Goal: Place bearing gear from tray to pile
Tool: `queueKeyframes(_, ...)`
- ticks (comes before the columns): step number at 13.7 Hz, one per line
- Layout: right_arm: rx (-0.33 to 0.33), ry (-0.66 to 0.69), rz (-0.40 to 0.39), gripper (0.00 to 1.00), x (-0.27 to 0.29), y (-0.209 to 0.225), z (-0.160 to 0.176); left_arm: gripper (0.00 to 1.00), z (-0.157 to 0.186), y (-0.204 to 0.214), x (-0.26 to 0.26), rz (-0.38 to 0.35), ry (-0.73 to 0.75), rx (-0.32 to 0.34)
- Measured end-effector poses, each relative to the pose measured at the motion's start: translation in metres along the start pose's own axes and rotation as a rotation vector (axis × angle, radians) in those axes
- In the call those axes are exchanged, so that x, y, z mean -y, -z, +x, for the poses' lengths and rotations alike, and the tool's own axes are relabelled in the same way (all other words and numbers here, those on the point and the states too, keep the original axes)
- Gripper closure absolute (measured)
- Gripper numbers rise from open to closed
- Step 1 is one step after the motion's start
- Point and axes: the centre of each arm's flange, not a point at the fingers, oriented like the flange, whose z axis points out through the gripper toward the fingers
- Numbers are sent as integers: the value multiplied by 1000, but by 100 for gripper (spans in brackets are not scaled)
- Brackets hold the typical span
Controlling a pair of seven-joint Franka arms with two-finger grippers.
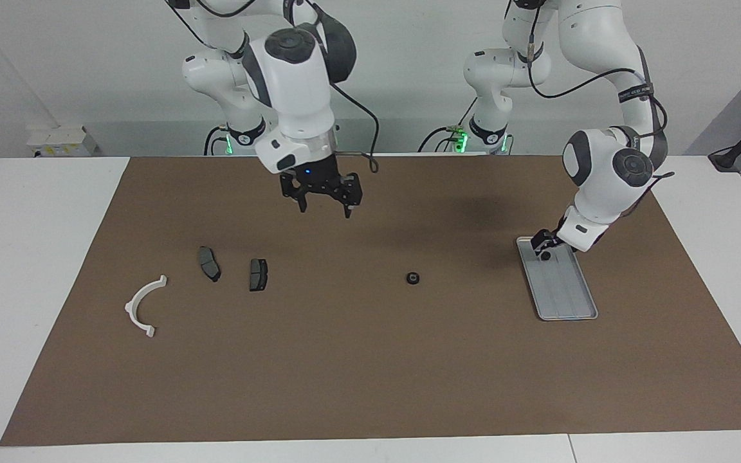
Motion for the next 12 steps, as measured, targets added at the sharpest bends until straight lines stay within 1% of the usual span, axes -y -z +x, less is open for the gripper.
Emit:
queueKeyframes(1, 3, -29, 7, 0, 19, -22, -8, 9, -3, -7, -3, -1, -5, -7)
queueKeyframes(2, 8, -48, 10, 0, 36, -44, -15, 10, -6, -12, -5, -2, -8, -17)
queueKeyframes(4, 23, -81, 3, 0, 60, -81, -24, 20, -11, -20, -4, -4, -3, -28)
queueKeyframes(6, 24, -102, -24, 0, 81, -113, -27, 20, -14, -22, 5, -5, 15, -29)
queueKeyframes(7, 5, -103, -43, 0, 95, -130, -30, 20, -15, -22, 11, -6, 26, -30)
queueKeyframes(8, -10, -103, -56, 0, 109, -147, -32, 29, -16, -22, 16, -7, 35, -31)
queueKeyframes(10, -17, -99, -61, 0, 126, -172, -30, 30, -18, -27, 18, -9, 46, -40)
queueKeyframes(12, -22, -102, -52, 0, 135, -185, -22, 30, -21, -36, 16, -10, 69, -49)
